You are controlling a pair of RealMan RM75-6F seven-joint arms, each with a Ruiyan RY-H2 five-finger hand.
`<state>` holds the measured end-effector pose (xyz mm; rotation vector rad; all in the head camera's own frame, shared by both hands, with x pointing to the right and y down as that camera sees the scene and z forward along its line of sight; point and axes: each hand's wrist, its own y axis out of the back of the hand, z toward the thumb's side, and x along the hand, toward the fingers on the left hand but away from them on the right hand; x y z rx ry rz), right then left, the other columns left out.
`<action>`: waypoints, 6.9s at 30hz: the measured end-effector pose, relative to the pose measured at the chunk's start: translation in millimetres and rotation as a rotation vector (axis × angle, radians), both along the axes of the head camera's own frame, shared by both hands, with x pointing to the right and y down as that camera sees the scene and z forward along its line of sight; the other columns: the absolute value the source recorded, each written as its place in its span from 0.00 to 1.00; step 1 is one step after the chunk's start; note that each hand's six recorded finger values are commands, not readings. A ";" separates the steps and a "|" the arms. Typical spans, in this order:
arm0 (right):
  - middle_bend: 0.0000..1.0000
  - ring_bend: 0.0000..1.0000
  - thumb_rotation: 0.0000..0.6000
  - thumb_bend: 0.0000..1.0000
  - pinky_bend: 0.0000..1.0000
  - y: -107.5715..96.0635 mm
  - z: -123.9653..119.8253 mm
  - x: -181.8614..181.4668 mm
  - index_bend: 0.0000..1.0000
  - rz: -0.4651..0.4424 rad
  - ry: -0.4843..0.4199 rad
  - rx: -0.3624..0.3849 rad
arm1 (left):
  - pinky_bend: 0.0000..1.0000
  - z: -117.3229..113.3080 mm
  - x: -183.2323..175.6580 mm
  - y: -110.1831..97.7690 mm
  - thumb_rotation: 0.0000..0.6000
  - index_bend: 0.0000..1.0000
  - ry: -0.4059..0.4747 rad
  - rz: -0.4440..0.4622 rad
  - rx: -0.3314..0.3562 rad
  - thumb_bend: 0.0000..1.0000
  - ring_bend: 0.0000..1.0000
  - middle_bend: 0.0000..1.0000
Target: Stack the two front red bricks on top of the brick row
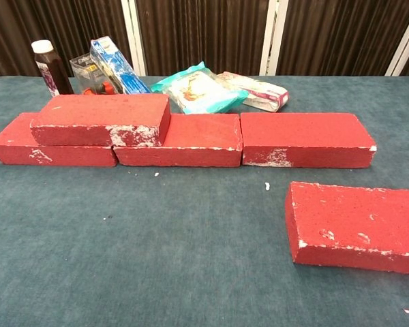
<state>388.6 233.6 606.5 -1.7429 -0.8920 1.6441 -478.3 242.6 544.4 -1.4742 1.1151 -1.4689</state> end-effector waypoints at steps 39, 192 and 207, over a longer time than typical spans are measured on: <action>0.03 0.00 1.00 0.00 0.00 -5.0 35.8 -135.7 0.06 -0.143 0.020 -0.307 | 0.01 -4.9 -14.1 4.5 1.00 0.00 0.013 -0.092 -0.041 0.23 0.00 0.00; 0.24 0.10 1.00 0.07 0.00 -197.8 76.9 -336.0 0.31 -0.168 0.031 -0.129 | 0.01 -11.1 -30.6 6.8 1.00 0.00 0.050 -0.169 -0.065 0.23 0.00 0.00; 0.22 0.08 1.00 0.02 0.00 -195.4 78.6 -339.6 0.30 -0.168 0.029 -0.136 | 0.01 -12.1 -32.1 7.1 1.00 0.00 0.052 -0.177 -0.064 0.23 0.00 0.00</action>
